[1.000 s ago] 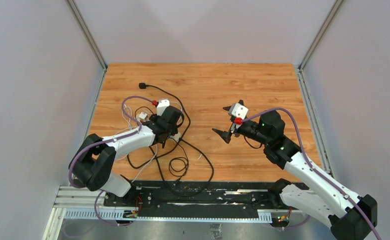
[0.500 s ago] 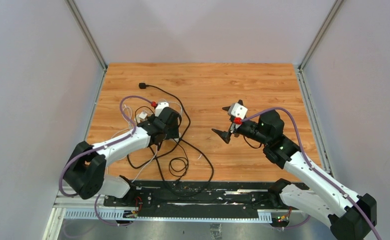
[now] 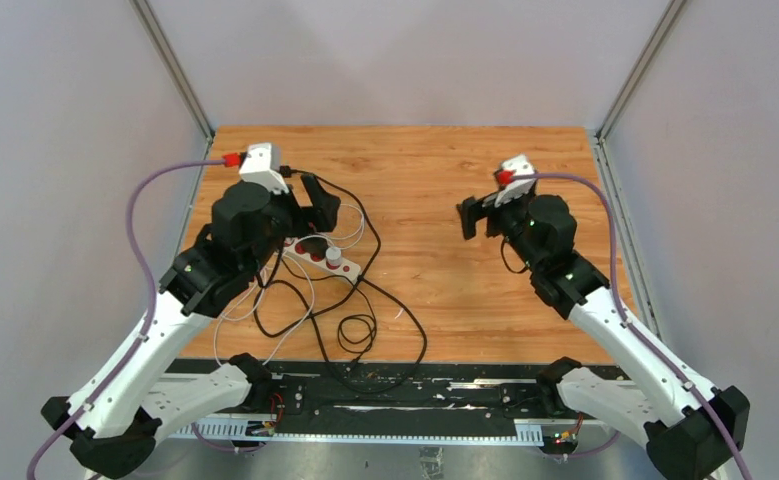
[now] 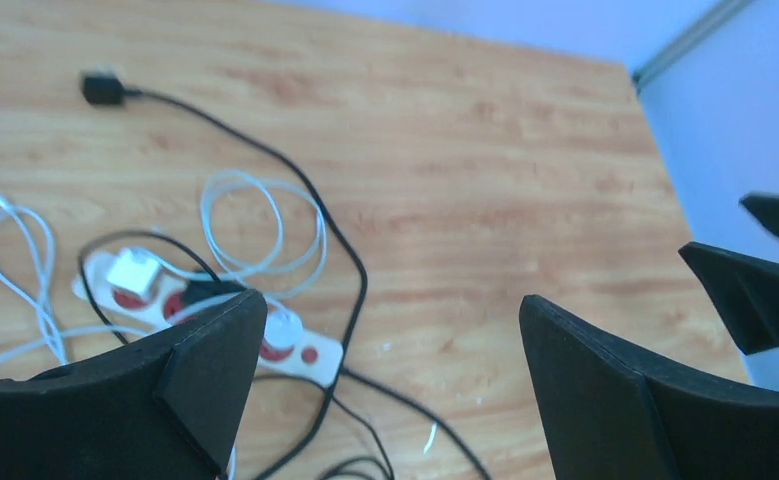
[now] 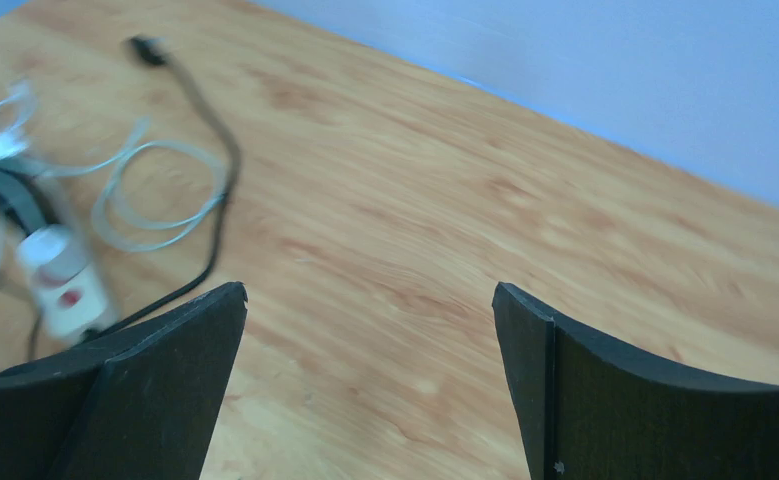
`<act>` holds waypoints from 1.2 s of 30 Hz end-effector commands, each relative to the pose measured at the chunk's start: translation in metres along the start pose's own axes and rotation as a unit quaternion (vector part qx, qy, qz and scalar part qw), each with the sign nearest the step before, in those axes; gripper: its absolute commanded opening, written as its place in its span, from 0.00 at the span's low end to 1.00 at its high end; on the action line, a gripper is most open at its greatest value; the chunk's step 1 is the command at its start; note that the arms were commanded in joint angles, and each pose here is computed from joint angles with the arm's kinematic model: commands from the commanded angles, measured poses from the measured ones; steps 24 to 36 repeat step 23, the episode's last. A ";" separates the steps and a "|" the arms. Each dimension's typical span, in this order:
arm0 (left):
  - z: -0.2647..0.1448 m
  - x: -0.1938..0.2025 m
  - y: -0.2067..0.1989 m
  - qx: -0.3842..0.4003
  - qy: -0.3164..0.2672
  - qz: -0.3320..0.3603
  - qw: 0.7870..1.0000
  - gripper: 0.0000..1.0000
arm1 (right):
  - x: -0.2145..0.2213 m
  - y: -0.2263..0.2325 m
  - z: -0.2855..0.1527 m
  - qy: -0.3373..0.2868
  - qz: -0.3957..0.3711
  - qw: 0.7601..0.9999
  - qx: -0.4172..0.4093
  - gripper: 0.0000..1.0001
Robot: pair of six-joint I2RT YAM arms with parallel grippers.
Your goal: Insert the plug
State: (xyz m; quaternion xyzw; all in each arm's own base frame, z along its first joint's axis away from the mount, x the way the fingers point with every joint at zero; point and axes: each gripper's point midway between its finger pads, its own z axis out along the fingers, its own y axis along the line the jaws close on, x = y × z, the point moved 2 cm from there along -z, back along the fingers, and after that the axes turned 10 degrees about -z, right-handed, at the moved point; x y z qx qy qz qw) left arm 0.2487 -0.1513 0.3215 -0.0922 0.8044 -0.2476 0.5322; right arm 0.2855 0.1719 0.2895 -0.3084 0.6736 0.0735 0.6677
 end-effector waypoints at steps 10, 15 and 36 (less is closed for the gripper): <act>-0.008 -0.044 0.023 -0.124 -0.047 0.053 0.990 1.00 | 0.064 -0.132 -0.069 0.189 0.177 0.892 0.372 1.00; -0.009 -0.042 0.025 -0.128 -0.046 0.058 0.989 1.00 | 0.063 -0.130 -0.076 0.184 0.169 0.895 0.369 1.00; -0.012 -0.041 0.030 -0.137 -0.044 0.061 0.988 1.00 | 0.058 -0.127 -0.076 0.167 0.185 0.899 0.360 1.00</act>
